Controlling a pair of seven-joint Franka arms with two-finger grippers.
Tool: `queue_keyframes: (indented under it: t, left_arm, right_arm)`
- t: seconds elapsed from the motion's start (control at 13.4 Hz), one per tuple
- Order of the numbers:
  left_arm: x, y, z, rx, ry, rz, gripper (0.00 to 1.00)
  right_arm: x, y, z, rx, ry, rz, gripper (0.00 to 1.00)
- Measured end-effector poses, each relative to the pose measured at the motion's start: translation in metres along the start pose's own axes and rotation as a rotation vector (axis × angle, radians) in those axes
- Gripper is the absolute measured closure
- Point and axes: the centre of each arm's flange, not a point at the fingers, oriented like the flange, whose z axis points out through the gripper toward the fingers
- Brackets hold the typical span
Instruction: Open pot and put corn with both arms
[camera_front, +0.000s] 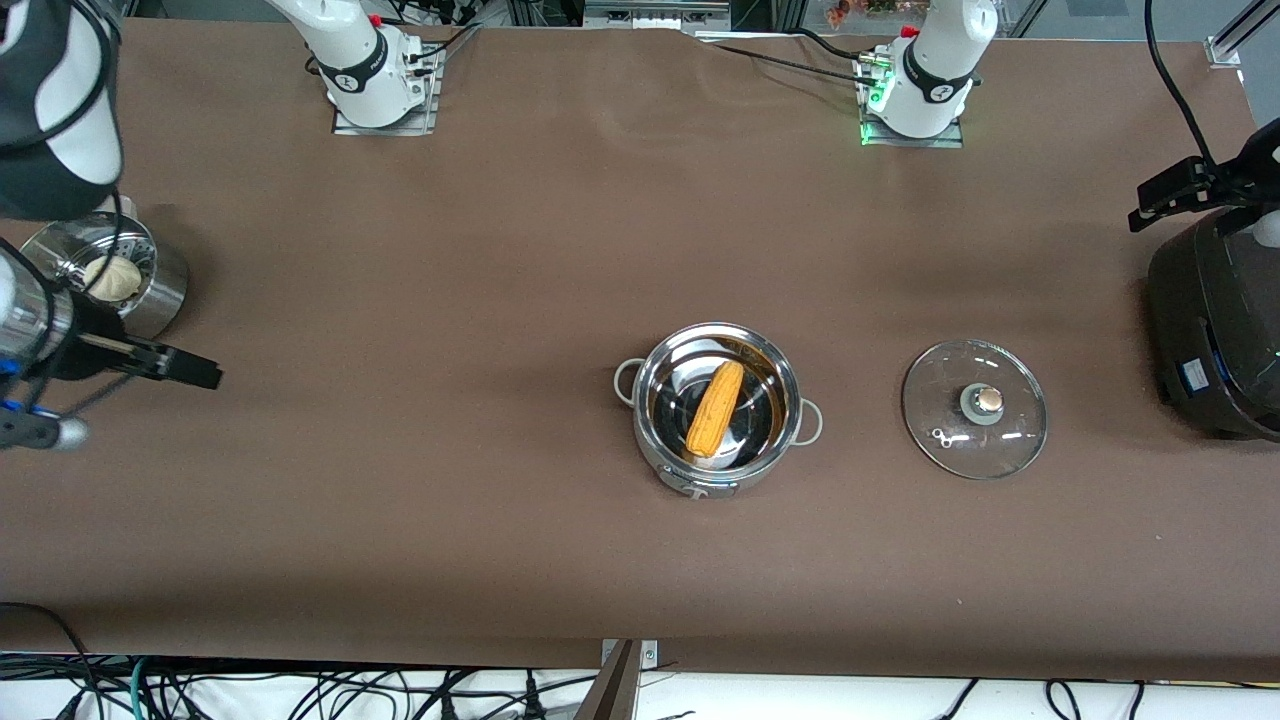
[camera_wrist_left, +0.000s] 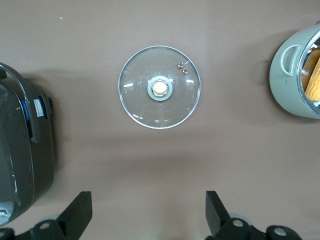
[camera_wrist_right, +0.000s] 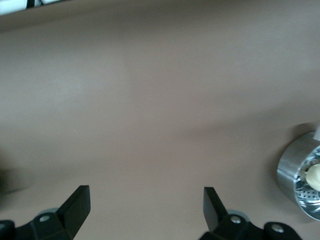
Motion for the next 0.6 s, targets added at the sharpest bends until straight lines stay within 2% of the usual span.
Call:
queue_keyframes:
  t: [0.22, 0.6]
  left_arm:
    - [0.000, 0.000, 0.000, 0.000, 0.000, 0.000, 0.00]
    - [0.000, 0.003, 0.000, 0.001, 0.000, 0.005, 0.00]
  right_arm:
    - [-0.033, 0.053, -0.014, -0.003, -0.001, 0.025, 0.00]
    - [-0.103, 0.064, -0.029, -0.016, -0.028, -0.011, 0.00]
